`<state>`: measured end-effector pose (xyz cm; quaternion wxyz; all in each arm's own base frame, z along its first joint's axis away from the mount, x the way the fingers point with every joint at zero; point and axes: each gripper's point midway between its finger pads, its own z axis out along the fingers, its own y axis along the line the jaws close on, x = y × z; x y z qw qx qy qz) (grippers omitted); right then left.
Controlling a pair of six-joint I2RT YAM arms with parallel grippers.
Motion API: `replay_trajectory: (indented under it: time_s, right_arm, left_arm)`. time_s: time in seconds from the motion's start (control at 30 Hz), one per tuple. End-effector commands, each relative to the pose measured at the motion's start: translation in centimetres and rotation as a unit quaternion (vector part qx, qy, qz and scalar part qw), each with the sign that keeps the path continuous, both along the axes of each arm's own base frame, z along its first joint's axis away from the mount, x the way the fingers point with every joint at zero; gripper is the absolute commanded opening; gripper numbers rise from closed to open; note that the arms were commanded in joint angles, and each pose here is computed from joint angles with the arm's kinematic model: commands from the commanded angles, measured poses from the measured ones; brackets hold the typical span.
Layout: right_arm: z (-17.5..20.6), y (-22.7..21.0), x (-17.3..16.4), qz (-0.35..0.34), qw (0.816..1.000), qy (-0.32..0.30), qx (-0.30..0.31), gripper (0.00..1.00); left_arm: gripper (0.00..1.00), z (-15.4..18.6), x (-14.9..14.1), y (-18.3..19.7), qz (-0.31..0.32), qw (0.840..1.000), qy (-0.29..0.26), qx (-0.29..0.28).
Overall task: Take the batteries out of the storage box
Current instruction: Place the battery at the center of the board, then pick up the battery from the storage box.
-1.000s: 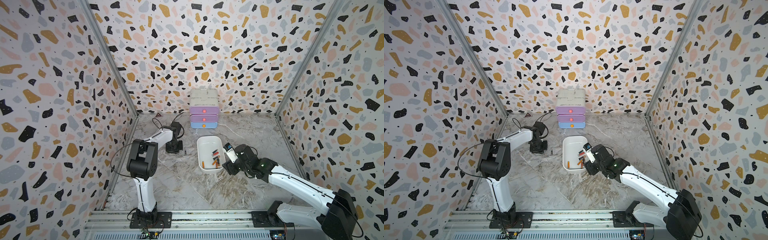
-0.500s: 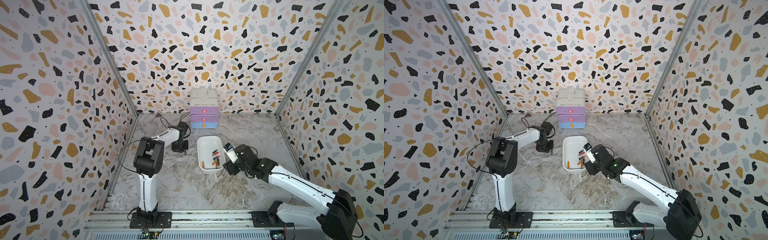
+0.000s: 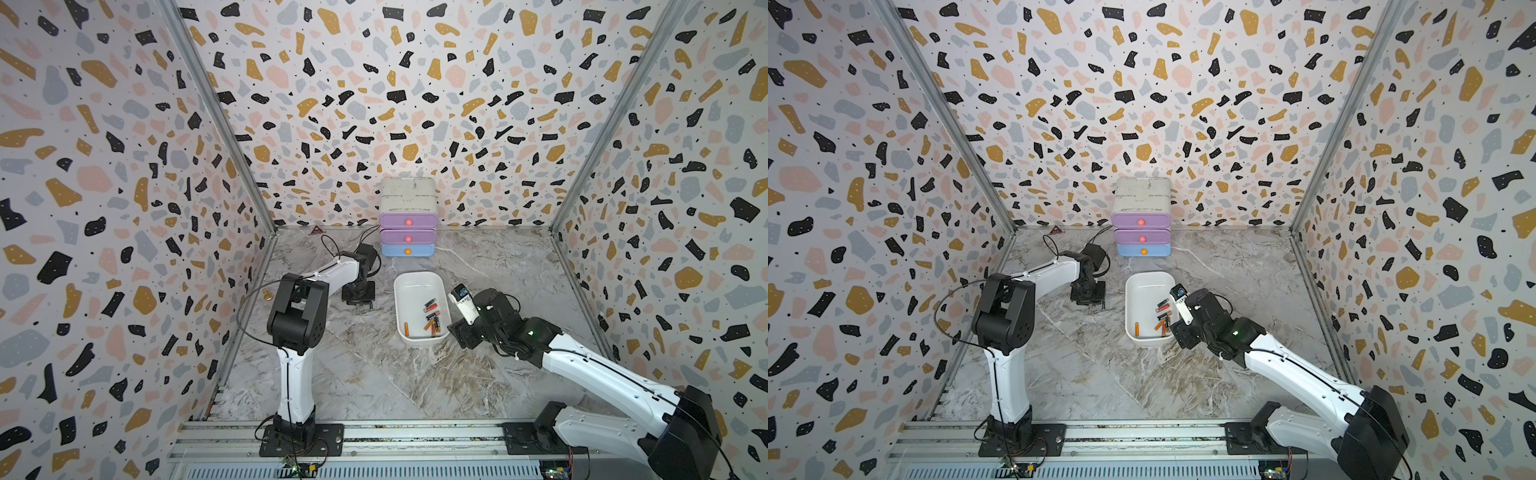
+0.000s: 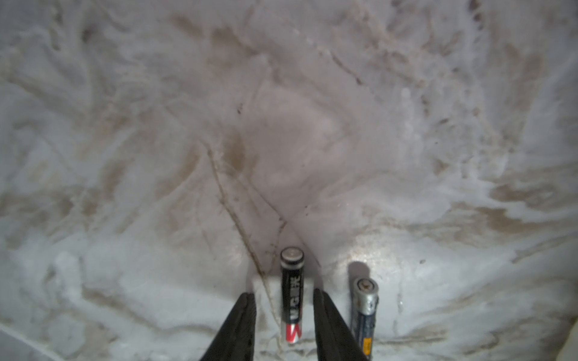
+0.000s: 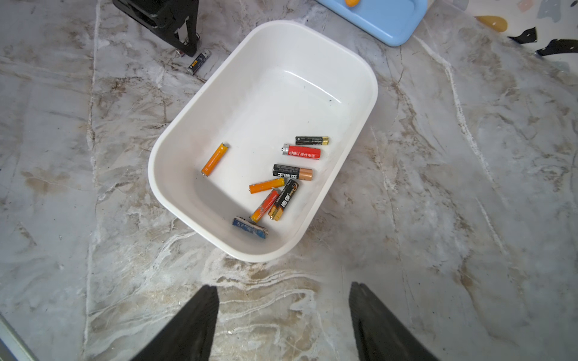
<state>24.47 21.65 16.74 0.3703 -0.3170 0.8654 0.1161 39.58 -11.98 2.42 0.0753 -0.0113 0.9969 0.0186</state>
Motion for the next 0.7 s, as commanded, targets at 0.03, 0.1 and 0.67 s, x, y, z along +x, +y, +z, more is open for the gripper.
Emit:
replay_trajectory:
  time_s: [0.03, 0.1, 0.67]
  right_arm:
    - [2.3, -0.5, 0.3, -0.009, 0.999, -0.042, 0.013, 0.73]
    - [2.3, -0.8, 0.4, -0.015, 0.999, -0.045, 0.011, 0.73]
    - [4.1, -10.3, 0.5, -0.244, 0.956, -0.135, 0.093, 0.72]
  left_arm:
    - [0.36, 5.4, -0.1, -0.4, -0.011, 0.999, -0.042, -0.002]
    - [0.36, 7.3, -0.4, -0.8, -0.017, 0.998, -0.055, -0.008]
    - [0.30, 11.4, -4.3, -23.1, -0.368, 0.926, -0.049, -0.065]
